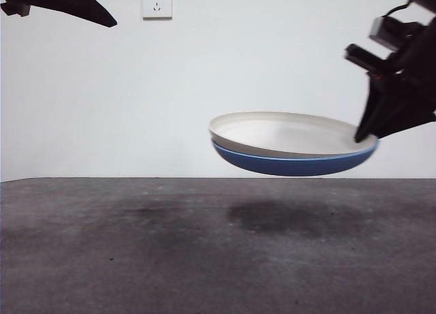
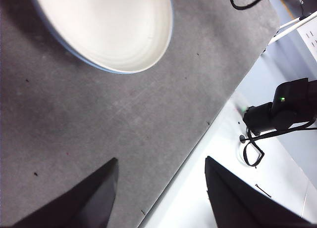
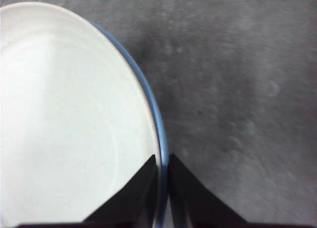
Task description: Pick up the white plate, put it on the blue plate, put it on desk
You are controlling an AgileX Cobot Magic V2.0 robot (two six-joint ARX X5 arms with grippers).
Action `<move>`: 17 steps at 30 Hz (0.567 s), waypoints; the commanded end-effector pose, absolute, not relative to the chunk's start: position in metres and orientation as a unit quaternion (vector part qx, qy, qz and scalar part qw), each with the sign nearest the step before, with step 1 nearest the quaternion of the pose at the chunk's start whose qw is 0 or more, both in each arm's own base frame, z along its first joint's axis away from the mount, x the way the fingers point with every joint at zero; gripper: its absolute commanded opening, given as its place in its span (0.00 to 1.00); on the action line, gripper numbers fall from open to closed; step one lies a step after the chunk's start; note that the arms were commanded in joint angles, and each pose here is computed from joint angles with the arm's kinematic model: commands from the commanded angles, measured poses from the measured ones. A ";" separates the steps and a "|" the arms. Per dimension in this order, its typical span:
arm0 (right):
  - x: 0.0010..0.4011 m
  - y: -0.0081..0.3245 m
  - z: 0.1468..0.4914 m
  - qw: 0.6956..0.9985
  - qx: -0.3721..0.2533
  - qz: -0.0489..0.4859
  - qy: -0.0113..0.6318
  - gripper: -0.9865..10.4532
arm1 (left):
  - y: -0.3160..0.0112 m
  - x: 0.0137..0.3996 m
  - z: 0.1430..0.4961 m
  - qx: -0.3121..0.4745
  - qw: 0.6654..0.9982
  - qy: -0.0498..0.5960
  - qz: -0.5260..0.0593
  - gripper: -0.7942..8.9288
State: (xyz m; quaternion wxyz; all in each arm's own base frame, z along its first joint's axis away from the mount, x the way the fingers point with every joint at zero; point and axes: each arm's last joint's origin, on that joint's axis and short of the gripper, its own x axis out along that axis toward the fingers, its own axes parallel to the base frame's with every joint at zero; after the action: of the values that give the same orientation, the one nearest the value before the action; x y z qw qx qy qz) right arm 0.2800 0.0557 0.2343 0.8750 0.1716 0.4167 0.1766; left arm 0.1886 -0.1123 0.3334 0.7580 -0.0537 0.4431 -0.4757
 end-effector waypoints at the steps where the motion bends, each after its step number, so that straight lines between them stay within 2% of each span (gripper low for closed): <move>1: 0.294 0.066 0.231 0.867 0.182 0.179 0.428 0.10 | -0.115 0.190 0.336 -0.047 0.758 0.433 -0.485 0.37; 17: 0.324 0.114 0.178 0.828 0.182 0.196 0.493 0.10 | -0.115 0.190 0.336 -0.047 0.758 0.433 -0.485 0.37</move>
State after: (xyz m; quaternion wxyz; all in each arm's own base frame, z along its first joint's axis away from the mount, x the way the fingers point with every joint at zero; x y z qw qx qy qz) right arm 0.3192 0.1099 0.1784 0.8295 0.1714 0.4947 0.1945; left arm 0.1886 -0.1123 0.3334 0.7580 -0.0537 0.4431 -0.4757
